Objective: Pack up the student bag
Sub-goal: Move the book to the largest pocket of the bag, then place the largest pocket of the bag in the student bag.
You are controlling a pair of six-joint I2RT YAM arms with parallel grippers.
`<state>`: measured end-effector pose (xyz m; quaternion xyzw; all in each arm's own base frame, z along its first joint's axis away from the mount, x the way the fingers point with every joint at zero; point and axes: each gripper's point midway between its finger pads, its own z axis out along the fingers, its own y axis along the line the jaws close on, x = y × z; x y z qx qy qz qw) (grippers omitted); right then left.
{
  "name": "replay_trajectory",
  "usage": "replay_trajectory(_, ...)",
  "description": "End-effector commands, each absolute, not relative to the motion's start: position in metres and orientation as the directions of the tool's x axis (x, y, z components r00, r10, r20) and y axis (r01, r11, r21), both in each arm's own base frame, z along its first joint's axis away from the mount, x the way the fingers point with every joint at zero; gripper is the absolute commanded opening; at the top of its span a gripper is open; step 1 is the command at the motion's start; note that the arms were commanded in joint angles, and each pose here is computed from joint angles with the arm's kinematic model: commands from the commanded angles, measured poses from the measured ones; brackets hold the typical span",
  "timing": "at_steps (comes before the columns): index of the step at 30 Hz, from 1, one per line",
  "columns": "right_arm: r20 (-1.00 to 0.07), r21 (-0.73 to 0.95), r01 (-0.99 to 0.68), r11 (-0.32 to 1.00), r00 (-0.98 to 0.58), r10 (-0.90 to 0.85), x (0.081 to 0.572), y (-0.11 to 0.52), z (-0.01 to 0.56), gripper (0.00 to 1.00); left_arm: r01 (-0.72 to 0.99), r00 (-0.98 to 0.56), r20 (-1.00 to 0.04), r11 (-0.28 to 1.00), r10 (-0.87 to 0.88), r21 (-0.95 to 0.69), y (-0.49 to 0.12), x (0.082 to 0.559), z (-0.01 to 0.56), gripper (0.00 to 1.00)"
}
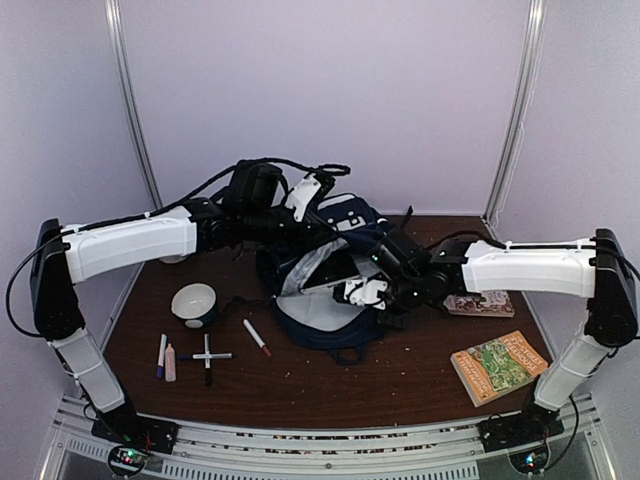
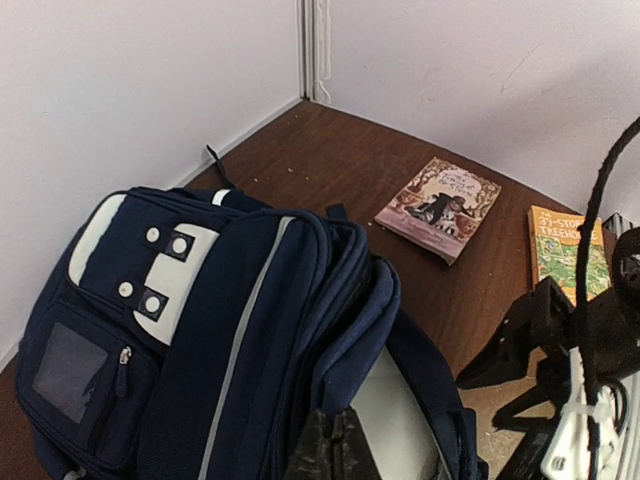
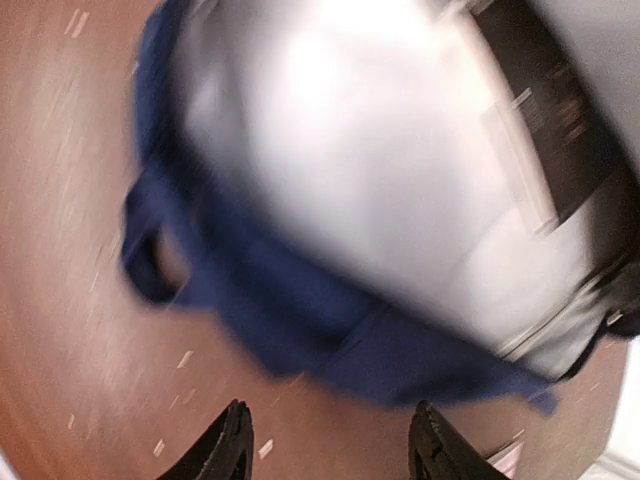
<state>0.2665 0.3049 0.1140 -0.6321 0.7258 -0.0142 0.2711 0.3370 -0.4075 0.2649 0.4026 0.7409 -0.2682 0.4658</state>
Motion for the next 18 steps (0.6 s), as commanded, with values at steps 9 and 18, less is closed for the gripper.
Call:
replay_trajectory(9, -0.238, -0.209, -0.842, 0.497, -0.449, -0.861, 0.238, 0.125, 0.092, 0.54, 0.842, -0.398, -0.851, 0.505, 0.343, -0.190, -0.418, 0.334, 0.187, 0.00)
replay_trajectory(18, -0.252, -0.243, -0.550, 0.799, -0.759, -0.600, 0.287, 0.016, 0.107, 0.55, 0.834, -0.477, -0.769, 0.495, 0.425, -0.243, -0.424, 0.326, 0.138, 0.16)
